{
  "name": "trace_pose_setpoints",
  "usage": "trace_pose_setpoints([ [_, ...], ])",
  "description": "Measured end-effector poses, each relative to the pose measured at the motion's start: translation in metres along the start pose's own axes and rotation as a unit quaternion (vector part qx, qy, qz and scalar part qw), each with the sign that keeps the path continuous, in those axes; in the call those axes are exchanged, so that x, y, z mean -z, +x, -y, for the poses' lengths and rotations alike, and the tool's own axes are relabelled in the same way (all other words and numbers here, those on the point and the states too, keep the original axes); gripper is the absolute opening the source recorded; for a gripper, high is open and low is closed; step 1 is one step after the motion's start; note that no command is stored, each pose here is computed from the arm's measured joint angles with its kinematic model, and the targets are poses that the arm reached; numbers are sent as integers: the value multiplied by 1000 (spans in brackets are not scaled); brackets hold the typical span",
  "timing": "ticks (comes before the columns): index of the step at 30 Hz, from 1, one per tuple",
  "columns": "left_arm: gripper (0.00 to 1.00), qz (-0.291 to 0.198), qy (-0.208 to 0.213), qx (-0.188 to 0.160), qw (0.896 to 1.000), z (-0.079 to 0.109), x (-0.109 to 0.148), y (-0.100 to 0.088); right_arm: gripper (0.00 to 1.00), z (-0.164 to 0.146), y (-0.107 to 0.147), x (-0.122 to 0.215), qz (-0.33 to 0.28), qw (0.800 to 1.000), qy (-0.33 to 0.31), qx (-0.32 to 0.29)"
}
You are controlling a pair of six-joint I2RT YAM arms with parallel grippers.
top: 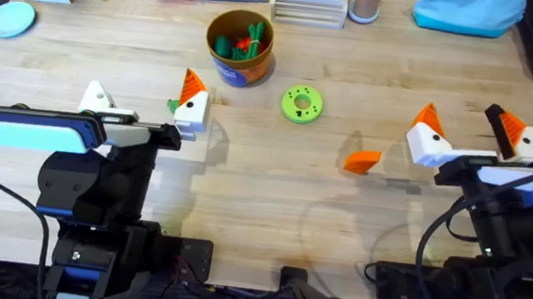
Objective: Pick up the gripper from the table and insert it into the empty holder that is missing its gripper. Then pick up a screw, insert it into the mounting hole, and use the screwdriver to tighten it. Finally, clean up the table by picking up the vegetable and placing it into the bucket.
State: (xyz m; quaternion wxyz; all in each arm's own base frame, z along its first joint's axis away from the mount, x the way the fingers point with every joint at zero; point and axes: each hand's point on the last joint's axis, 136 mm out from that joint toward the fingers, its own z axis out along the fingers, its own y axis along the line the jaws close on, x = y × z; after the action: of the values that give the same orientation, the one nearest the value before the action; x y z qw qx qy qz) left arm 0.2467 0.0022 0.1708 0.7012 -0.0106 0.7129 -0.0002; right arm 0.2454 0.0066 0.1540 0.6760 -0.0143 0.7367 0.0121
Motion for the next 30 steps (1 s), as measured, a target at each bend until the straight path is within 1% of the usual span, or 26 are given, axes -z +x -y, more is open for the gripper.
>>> trace_pose_setpoints([
  [7, 992, 0, 0, 0, 1000, 0, 0, 0, 991, 0, 3, 0, -6, 1000, 0, 0],
  [13, 993, -2, 0, 0, 1000, 0, 0, 1, 991, 1, -2, 0, 4, 1000, 2, 0],
  [16, 993, -32, 0, 0, 999, 0, 2, 8, 992, -2, 2, 1, -11, 1000, -6, 0],
  [18, 993, -55, -1, -1, 999, 0, 7, 6, 991, -4, 7, 6, -50, 999, -12, -2],
  [20, 992, -70, -3, -1, 998, -1, 15, -8, 991, -6, 9, 14, -91, 996, -16, -4],
  [22, 992, -79, -4, -1, 997, -1, 22, -30, 991, -7, 1, 21, -118, 993, -18, -6],
  [23, 992, -85, -4, -1, 996, -1, 25, -41, 991, -7, -8, 25, -129, 991, -20, -7],
  [26, 993, -117, -6, -2, 993, -1, 31, -64, 991, -9, -39, 34, -158, 987, -23, -9],
  [28, 993, -154, -11, -4, 988, -2, 31, -74, 991, -9, -58, 35, -178, 984, -23, -10],
  [30, 993, -194, -16, -6, 981, -4, 28, -81, 991, -9, -72, 32, -199, 980, -23, -11],
])
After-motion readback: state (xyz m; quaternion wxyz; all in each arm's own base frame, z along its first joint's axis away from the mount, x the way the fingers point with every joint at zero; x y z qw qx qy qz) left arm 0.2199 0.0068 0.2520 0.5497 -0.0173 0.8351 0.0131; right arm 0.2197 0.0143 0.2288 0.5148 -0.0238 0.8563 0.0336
